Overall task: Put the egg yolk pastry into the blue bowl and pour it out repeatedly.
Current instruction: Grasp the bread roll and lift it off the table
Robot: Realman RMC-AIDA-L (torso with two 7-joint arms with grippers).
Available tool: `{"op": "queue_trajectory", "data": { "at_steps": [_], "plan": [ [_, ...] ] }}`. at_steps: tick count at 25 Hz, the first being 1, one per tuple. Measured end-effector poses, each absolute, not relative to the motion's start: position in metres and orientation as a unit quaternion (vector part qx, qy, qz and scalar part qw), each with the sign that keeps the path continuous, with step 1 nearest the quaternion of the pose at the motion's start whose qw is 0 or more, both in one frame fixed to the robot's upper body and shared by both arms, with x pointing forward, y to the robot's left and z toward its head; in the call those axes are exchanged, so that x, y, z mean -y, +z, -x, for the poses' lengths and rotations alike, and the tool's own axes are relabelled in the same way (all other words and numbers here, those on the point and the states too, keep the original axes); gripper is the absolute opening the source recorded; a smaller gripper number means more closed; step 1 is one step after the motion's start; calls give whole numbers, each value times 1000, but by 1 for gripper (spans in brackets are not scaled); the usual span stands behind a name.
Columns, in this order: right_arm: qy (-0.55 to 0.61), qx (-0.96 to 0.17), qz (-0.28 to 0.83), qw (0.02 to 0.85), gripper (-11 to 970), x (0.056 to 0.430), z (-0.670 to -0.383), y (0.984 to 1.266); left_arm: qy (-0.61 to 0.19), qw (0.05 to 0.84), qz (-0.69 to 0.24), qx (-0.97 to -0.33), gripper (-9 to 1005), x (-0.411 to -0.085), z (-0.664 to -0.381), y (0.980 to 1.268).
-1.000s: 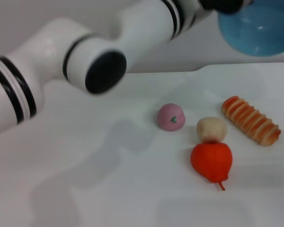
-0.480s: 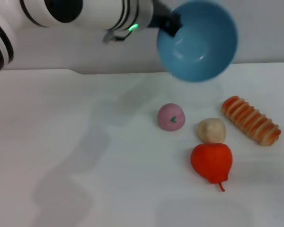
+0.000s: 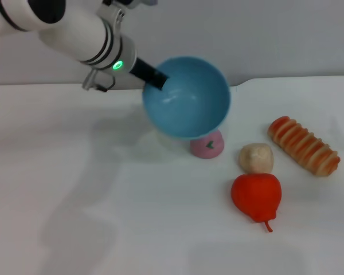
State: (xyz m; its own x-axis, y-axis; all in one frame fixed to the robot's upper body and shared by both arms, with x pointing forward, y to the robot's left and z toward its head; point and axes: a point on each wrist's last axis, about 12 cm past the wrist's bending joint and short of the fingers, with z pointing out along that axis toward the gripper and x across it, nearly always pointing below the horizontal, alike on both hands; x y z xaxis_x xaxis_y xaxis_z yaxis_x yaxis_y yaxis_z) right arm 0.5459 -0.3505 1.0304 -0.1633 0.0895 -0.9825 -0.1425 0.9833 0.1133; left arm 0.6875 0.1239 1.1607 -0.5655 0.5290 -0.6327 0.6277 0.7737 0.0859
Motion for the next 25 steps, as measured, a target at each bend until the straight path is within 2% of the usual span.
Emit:
{"op": "queue_trajectory", "data": {
  "at_steps": [5, 9, 14, 20, 25],
  "plan": [
    [118, -783, 42, 610, 491, 346, -562, 1042, -58, 287, -300, -908, 0, -142, -682, 1146],
    [165, -800, 56, 574, 489, 342, -575, 1064, -61, 277, -284, -916, 0, -150, -677, 1136],
    [204, -851, 46, 482, 486, 337, -586, 1090, -69, 275, -265, -922, -1, -156, -674, 1131],
    [254, -874, 51, 410, 483, 325, -599, 1116, -73, 274, -252, -925, -1, -156, -674, 1130],
    [259, -908, 32, 329, 480, 317, -615, 1124, -74, 271, -249, -927, -1, -157, -673, 1128]
  ]
}}
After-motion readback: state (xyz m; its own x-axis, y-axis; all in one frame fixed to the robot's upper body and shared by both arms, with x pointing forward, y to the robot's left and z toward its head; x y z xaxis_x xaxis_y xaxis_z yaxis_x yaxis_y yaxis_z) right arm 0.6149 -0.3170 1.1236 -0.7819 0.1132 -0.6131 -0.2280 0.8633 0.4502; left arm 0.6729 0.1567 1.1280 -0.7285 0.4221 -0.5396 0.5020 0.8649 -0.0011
